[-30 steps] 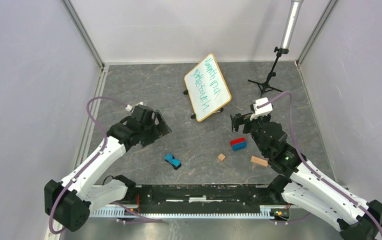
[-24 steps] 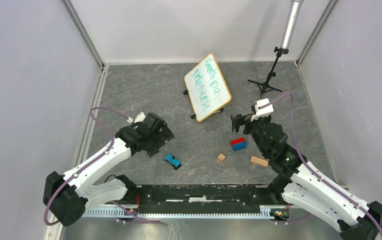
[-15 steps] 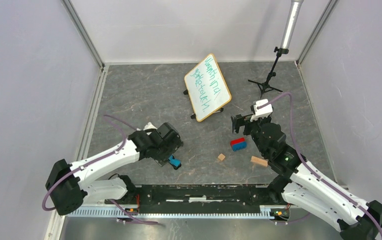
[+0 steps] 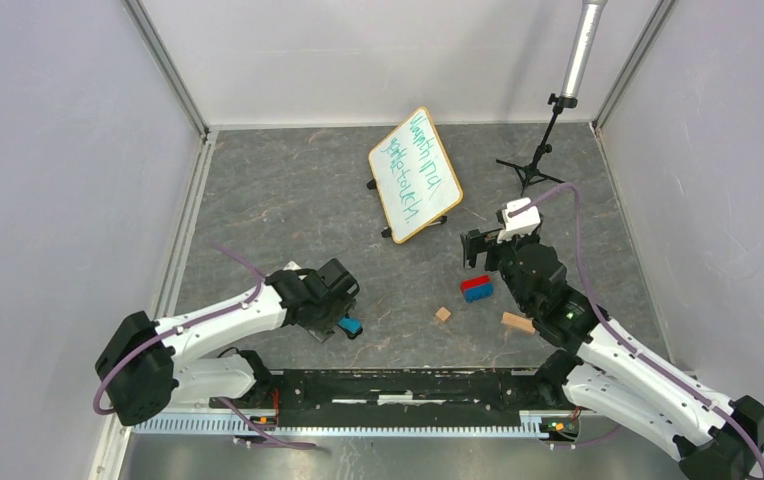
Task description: Erase the whiteboard
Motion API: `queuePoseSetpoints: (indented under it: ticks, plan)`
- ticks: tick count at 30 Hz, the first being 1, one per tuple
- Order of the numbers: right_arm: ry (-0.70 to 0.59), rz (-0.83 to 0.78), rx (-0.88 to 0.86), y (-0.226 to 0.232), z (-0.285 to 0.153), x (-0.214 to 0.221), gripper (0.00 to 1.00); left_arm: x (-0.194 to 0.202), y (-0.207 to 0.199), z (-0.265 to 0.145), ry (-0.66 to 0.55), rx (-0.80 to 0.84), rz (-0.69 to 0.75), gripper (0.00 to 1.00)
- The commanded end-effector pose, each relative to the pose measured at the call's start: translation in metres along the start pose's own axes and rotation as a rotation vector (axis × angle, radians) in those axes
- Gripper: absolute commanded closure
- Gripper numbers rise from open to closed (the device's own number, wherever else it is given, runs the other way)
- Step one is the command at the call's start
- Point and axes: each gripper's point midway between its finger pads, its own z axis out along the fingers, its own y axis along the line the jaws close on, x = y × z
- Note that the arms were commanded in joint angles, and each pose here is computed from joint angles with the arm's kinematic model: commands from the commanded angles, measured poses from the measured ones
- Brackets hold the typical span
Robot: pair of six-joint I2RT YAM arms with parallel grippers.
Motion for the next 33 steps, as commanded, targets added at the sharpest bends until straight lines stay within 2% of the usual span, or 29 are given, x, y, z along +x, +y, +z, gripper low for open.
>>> queuePoseSetpoints:
  ticks: [1,4,7,18,21,30,33]
  plan:
    - [-0.008,0.024,0.002,0.001,0.002,-0.002,0.02,-0.001,-0.014,0.006,-0.02,0.05,-0.026,0.31]
    - [-0.008,0.027,-0.006,0.003,0.003,-0.003,0.02,0.004,-0.014,0.012,-0.005,0.033,-0.007,0.33]
    - [-0.01,0.029,-0.008,0.003,0.002,-0.003,0.02,0.007,-0.013,0.016,0.002,0.016,0.001,0.43]
    - [0.019,0.009,0.006,-0.001,0.0,0.008,0.02,0.0,-0.003,0.02,-0.036,-0.005,0.001,0.48]
    - [0.021,0.01,0.006,0.0,0.0,0.008,0.02,-0.002,-0.004,0.02,-0.043,-0.003,0.006,0.53]
    - [0.028,0.014,-0.006,0.003,0.001,0.009,0.02,0.0,-0.002,0.025,-0.045,-0.025,0.019,0.49]
    - [0.03,0.013,-0.006,0.003,0.001,0.01,0.02,0.0,-0.004,0.026,-0.046,-0.018,0.022,0.52]
